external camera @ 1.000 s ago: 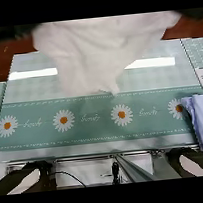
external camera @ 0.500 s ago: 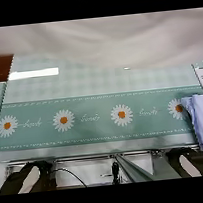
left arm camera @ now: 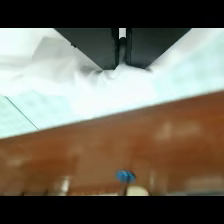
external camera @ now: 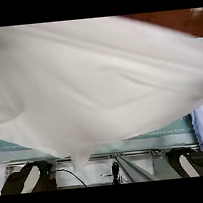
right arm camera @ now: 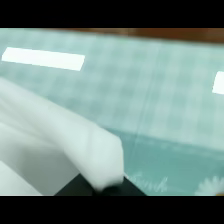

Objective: Fold the shirts.

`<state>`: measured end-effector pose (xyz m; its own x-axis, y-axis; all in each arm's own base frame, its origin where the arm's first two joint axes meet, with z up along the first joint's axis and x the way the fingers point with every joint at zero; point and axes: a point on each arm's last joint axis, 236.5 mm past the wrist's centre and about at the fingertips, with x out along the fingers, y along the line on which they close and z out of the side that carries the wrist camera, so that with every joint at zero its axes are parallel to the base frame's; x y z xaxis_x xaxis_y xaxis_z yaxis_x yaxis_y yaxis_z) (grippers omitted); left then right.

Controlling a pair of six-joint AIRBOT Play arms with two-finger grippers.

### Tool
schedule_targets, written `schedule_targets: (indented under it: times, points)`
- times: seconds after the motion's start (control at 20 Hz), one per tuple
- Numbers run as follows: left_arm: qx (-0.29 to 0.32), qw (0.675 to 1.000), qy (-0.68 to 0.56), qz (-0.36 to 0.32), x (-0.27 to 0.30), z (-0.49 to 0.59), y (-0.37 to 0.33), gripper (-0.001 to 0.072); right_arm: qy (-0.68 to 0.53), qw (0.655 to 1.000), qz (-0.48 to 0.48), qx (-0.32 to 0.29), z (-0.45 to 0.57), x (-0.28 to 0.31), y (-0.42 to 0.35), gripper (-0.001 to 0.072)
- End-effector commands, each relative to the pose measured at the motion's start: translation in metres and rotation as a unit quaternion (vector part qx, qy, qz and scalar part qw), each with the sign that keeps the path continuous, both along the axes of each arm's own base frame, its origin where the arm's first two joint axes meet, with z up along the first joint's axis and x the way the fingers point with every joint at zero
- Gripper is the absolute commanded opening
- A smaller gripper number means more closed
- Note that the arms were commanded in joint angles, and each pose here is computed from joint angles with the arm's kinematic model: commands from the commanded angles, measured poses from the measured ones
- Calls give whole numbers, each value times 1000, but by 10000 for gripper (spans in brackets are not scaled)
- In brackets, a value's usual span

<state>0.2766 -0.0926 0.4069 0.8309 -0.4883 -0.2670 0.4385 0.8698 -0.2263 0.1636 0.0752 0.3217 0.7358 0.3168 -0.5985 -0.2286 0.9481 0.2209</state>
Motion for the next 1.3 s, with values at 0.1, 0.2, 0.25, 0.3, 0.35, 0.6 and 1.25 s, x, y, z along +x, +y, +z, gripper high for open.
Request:
schedule_targets:
  times: [0.1,0.2,0.25,0.3,0.35,0.6,1.25]
  points:
    - [-41,980,167,-97,80,-130,-44,35,159,986,-35,44,-155,51,1,25]
    - [-43,969,211,-118,110,-171,-69,34,181,979,-67,66,-201,77,-2,25]
    - [-45,966,223,-120,128,-191,-80,35,191,976,-80,73,-220,88,-4,25]
    - [-49,964,234,-118,143,-209,-88,34,199,973,-92,75,-238,103,-7,25]
    - [-54,961,246,-112,159,-229,-95,35,205,970,-102,77,-251,118,-9,25]
    - [-60,948,296,-99,194,-301,-116,35,207,954,-183,120,-309,216,-35,25]
    - [28,814,578,40,76,-409,49,701,350,909,-205,93,-316,175,-153,628]
